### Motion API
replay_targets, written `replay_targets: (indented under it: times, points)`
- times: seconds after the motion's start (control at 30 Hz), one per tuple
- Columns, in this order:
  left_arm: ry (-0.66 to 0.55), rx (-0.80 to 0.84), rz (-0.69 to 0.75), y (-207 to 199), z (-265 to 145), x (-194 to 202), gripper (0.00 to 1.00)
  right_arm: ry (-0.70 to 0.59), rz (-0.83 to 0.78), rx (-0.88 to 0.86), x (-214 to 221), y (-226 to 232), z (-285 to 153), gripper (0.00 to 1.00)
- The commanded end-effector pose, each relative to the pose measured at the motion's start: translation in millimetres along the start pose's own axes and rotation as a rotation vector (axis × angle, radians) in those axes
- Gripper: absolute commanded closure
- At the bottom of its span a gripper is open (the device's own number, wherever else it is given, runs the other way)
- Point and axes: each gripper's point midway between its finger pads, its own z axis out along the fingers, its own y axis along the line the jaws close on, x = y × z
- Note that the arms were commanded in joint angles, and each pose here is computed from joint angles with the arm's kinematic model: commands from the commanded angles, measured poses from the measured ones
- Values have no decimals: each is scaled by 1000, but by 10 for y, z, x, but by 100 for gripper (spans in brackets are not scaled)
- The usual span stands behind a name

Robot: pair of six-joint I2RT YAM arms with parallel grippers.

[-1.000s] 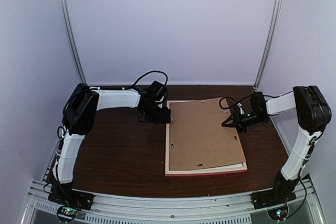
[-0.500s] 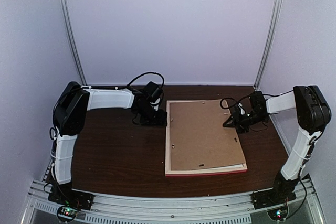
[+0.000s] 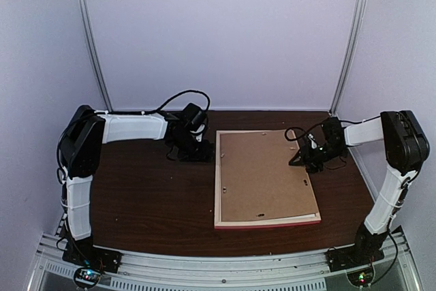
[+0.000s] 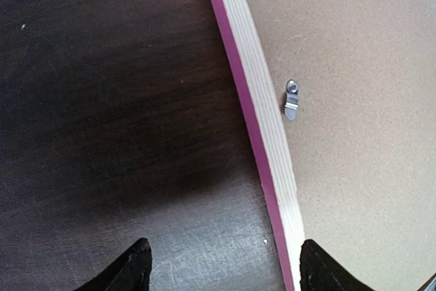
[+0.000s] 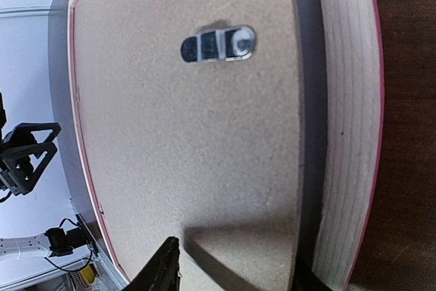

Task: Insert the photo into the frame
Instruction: Place the backboard on the frame body.

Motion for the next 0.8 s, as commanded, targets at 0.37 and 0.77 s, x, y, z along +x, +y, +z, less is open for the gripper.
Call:
replay_targets:
  times: [0.37, 0.77]
  points:
    - [-46, 10, 35, -29, -111, -58, 25, 2, -72, 144, 21, 29, -25, 48]
    - [-50, 57, 39, -86, -158, -11, 25, -19, -99, 227, -50, 28, -184, 35]
